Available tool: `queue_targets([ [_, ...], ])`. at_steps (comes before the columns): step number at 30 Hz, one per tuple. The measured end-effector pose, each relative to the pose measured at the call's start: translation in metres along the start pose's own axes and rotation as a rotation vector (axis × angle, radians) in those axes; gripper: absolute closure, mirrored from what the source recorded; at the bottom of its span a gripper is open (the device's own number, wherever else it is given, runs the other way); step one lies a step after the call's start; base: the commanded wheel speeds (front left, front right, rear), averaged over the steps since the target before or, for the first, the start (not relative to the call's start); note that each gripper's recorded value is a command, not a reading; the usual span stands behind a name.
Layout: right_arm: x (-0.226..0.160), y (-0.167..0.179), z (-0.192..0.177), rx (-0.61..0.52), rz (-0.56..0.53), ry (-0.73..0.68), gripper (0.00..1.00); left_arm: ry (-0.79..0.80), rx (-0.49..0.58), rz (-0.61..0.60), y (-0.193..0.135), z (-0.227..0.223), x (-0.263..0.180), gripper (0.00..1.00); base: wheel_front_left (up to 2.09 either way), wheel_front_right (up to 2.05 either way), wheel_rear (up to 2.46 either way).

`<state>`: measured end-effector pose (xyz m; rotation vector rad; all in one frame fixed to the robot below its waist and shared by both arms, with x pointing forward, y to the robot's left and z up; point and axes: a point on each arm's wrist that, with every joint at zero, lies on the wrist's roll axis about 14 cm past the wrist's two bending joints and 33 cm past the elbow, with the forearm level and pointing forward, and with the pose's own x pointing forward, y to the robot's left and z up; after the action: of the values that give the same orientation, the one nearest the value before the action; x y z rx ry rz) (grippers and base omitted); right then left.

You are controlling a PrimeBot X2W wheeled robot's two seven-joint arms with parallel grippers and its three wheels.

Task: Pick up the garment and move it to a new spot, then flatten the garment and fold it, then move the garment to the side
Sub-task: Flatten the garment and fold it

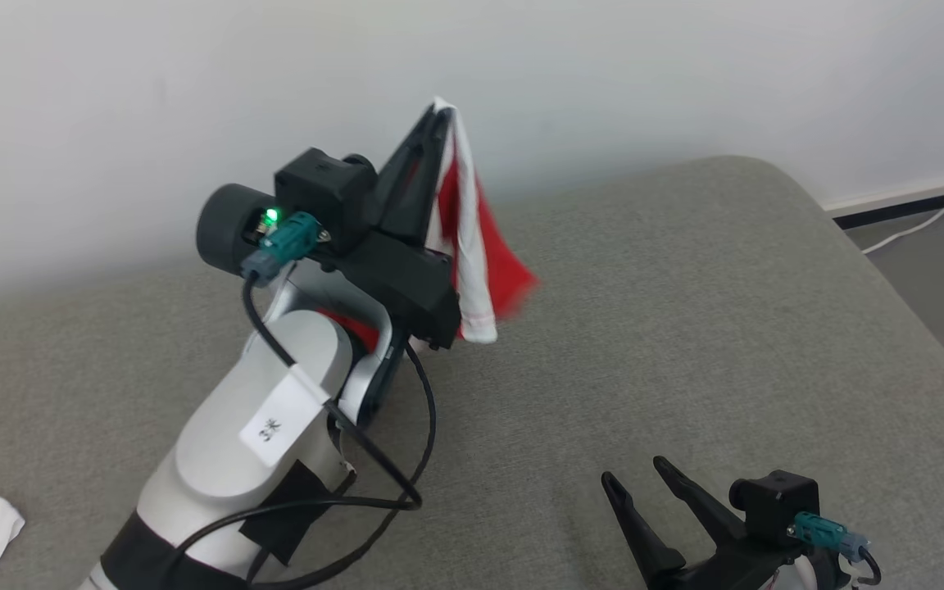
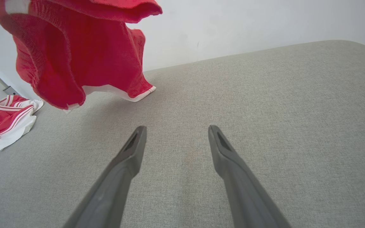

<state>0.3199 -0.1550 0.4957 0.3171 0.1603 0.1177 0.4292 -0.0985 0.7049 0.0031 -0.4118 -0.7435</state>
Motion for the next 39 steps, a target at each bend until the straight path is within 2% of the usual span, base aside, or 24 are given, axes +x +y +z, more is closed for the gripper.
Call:
queue_targets([
  [4, -0.004, -0.002, 0.000, 0.006, -0.012, -0.005, 0.00, 0.086, 0.005, -0.037, -0.015, -0.023, 0.000, 1.00, 0.00, 0.00, 0.00],
  [9, -0.007, -0.011, -0.001, 0.012, -0.042, -0.001, 0.00, 0.379, -0.031, -0.045, -0.028, -0.119, -0.038, 1.00, 0.00, 0.00, 0.00],
  [12, -0.006, -0.014, -0.004, 0.016, -0.055, 0.009, 0.00, 0.491, -0.060, -0.040, -0.030, -0.154, -0.055, 1.00, 0.00, 0.00, 0.00],
  [16, -0.001, -0.016, -0.005, 0.020, -0.063, 0.016, 0.00, 0.523, -0.110, -0.001, -0.021, -0.168, -0.051, 1.00, 0.00, 0.00, 0.00],
  [24, 0.011, -0.015, -0.004, 0.024, -0.059, 0.016, 0.00, 0.547, -0.153, 0.140, 0.024, -0.187, -0.041, 1.00, 0.00, 0.00, 0.00],
  [25, 0.011, -0.016, -0.005, 0.025, -0.062, 0.019, 0.00, 0.566, -0.164, 0.156, 0.027, -0.192, -0.045, 0.75, 0.00, 0.00, 0.00],
  [26, 0.010, -0.018, -0.006, 0.025, -0.067, 0.023, 0.00, 0.602, -0.172, 0.178, 0.032, -0.203, -0.053, 0.00, 0.00, 0.00, 0.00],
  [34, 0.012, -0.021, -0.005, 0.019, -0.072, 0.014, 0.00, 0.719, -0.185, 0.248, 0.043, -0.232, -0.090, 0.00, 0.00, 0.00, 0.00],
  [39, 0.014, -0.022, -0.004, 0.011, -0.064, 0.009, 0.00, 0.656, -0.210, 0.315, 0.060, -0.223, -0.094, 0.00, 0.00, 0.00, 0.00],
])
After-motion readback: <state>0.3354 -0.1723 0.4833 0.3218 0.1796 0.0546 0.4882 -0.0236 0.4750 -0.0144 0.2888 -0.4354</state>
